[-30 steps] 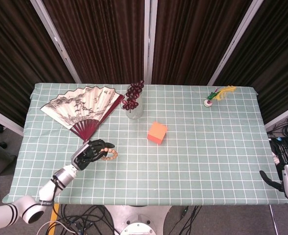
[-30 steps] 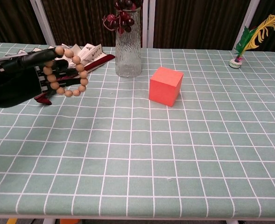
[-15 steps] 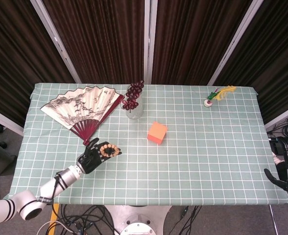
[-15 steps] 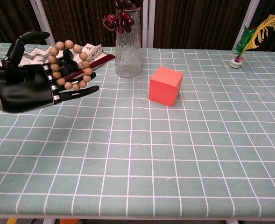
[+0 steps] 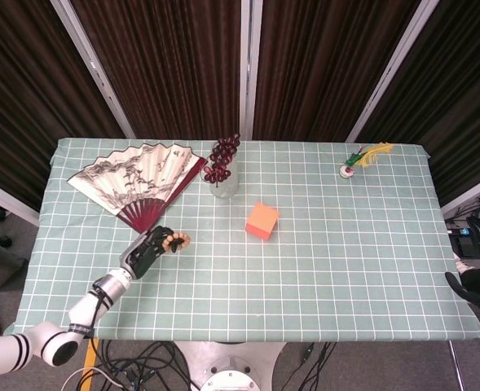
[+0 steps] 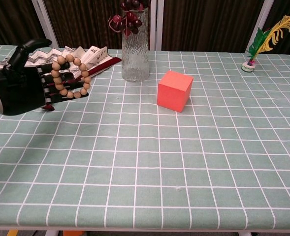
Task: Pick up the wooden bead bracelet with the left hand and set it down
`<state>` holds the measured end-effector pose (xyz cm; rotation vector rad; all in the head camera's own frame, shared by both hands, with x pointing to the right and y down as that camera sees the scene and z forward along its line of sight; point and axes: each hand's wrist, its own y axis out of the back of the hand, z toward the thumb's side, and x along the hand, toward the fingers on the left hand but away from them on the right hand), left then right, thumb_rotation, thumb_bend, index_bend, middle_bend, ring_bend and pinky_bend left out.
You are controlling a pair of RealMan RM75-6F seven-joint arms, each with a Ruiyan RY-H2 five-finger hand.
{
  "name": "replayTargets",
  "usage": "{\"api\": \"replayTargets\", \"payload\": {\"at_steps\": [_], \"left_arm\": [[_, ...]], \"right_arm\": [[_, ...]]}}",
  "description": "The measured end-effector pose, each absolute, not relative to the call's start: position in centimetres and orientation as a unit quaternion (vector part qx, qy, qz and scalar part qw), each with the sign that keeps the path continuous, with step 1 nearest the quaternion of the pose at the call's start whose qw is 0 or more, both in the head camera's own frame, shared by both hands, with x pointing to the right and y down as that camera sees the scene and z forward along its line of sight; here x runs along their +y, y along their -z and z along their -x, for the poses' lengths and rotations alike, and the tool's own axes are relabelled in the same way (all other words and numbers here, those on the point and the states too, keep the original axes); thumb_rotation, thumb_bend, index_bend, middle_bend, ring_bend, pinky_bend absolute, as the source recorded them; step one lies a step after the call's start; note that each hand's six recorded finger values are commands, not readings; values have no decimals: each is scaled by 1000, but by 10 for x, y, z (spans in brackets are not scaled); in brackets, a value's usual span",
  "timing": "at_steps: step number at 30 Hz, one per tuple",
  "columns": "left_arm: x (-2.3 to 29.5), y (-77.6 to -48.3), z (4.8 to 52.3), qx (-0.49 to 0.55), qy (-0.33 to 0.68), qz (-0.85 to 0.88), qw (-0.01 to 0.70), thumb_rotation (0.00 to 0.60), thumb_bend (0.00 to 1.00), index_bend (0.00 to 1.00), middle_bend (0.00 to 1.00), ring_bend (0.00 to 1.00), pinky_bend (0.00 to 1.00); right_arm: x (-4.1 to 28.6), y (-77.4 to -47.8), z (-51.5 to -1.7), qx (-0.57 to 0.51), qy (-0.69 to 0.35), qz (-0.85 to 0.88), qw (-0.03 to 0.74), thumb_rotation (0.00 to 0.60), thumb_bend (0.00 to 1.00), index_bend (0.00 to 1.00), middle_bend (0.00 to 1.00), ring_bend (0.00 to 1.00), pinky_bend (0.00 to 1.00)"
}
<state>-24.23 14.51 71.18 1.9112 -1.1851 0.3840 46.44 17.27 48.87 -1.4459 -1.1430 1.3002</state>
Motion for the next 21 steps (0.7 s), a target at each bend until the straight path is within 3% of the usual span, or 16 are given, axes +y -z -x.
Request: {"api": "replayTargets", "payload": {"at_steps": [2,4,6,10,12,14,16,18,19,21], "left_arm": [[146,-713,242,-473,-152,-745,446,347,422,558,670,290,193],[147,-714,242,-475,-148,-719,485,308,426,588,671,294,188],[149,-716,242,-476,-146,-692,522,213,424,614,653,294,180],[151,-721,242,-478,-151,-632,591,160,423,630,615,294,163],[150,-722,242,-477,-154,-623,600,124,423,613,611,294,161],[147,-721,242,-477,-154,-627,596,102,423,522,609,294,160],[142,-718,241,-475,-152,-639,585,101,423,445,599,294,160],[141,-717,242,-473,-156,-648,576,110,424,437,594,294,160],[141,-717,242,-473,-159,-652,571,134,424,428,594,294,160],[141,-718,243,-475,-161,-653,568,240,427,401,594,294,161]], "right_arm": [[170,-488,-465,-457,-521,579,428,600,100,1,98,0,0],[170,-488,-464,-458,-520,580,428,600,100,1,98,0,0],[170,-488,-464,-459,-520,580,427,600,99,1,98,0,0],[170,-489,-465,-460,-520,581,425,600,95,1,98,0,0],[171,-489,-466,-461,-521,580,424,600,95,1,98,0,0],[171,-489,-467,-463,-521,579,423,600,95,1,98,0,0],[172,-489,-467,-464,-521,579,421,600,95,1,97,0,0],[172,-491,-467,-464,-521,580,420,600,95,1,97,0,0],[172,-491,-467,-463,-521,581,420,600,95,1,97,0,0],[172,-492,-467,-464,-521,581,419,600,95,1,97,0,0]]}}
